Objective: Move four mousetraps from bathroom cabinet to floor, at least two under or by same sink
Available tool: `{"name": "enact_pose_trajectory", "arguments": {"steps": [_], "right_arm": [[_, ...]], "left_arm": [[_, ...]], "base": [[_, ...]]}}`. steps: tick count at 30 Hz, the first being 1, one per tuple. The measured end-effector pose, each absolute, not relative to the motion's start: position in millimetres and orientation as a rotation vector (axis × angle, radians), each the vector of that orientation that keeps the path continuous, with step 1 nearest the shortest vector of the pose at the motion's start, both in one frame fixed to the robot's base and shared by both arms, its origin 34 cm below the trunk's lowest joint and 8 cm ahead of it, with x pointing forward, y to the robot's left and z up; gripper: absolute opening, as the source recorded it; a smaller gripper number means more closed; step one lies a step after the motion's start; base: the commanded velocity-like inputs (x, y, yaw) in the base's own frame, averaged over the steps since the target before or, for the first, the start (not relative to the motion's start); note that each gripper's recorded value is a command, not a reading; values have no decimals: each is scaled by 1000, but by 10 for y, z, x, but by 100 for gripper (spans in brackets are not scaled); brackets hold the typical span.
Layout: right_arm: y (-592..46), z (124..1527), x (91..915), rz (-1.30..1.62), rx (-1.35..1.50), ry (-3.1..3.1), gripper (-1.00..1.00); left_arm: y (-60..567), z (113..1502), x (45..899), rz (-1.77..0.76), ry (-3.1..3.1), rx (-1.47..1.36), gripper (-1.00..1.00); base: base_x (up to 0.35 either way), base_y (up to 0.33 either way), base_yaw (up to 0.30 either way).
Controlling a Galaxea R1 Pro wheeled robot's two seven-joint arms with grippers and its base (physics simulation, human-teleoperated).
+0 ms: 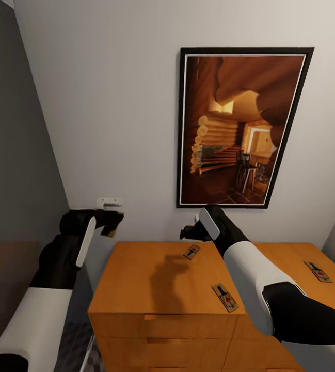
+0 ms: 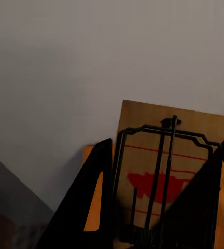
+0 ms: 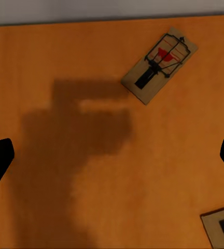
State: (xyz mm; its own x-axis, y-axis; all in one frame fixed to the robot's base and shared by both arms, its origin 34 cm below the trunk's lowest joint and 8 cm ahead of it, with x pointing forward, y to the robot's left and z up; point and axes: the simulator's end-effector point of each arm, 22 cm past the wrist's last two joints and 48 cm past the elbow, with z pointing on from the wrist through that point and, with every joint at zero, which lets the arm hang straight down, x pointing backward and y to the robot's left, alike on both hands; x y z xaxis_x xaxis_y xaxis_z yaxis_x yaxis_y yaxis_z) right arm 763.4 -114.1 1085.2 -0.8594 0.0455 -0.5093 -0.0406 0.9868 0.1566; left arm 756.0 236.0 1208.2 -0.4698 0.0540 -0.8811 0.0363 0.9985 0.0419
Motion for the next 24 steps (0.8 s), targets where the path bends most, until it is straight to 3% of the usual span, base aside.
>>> {"name": "enact_pose_trajectory", "arguments": {"steps": [24], "right_arm": [[-1177, 10637, 7535, 200, 10, 2655, 100]], "left_arm": [[2357, 12078, 7500, 20, 2048, 63, -100]], "base": [[20, 18, 0]]}}
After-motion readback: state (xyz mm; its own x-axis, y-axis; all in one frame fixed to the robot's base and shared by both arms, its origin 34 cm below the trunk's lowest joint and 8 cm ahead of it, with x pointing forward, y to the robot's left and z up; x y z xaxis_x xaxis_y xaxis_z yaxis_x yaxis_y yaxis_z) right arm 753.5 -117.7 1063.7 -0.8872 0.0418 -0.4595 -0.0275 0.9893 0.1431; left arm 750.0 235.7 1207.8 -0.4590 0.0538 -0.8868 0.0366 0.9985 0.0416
